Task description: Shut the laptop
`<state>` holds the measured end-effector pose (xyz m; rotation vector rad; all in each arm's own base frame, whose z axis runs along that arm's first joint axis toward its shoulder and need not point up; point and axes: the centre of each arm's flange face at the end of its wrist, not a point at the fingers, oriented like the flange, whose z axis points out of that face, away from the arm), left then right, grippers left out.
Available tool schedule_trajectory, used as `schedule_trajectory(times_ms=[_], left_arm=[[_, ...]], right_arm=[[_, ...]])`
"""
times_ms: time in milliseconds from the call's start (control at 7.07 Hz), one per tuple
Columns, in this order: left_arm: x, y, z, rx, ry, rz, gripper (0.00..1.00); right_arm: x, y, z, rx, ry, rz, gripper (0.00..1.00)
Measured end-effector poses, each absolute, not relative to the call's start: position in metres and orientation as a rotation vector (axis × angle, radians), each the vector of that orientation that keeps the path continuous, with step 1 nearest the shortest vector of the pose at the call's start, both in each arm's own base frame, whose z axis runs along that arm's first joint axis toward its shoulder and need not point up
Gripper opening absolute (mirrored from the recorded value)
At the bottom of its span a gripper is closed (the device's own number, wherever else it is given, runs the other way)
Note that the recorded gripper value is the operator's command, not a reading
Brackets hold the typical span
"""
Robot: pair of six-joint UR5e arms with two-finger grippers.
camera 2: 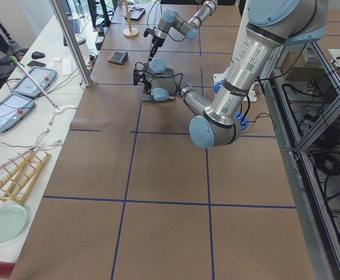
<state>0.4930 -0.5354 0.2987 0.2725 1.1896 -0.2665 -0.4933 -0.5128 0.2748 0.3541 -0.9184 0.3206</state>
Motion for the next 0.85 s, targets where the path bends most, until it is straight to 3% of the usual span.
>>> schedule_trajectory(times_ms=[283,424,566,848], left_arm=[[0.512,-0.545,0.315,0.288,1.139,-0.233,0.05],[0.512,-0.547,0.314,0.288,1.137,-0.220,0.34],[0.508,-0.549,0.313,0.264,1.142,-0.205,0.98],[0.483,-0.561,0.316,0.186,1.112,-0.181,0.99]], right_arm=[[-0.507,-0.527,0.282,0.338,-0.891,0.323,0.08],[-0.503,-0.533,0.279,0.326,-0.898,0.320,0.84],[-0.496,-0.539,0.280,0.305,-0.903,0.316,1.00],[-0.477,-0.553,0.294,0.264,-0.876,0.312,1.00]])
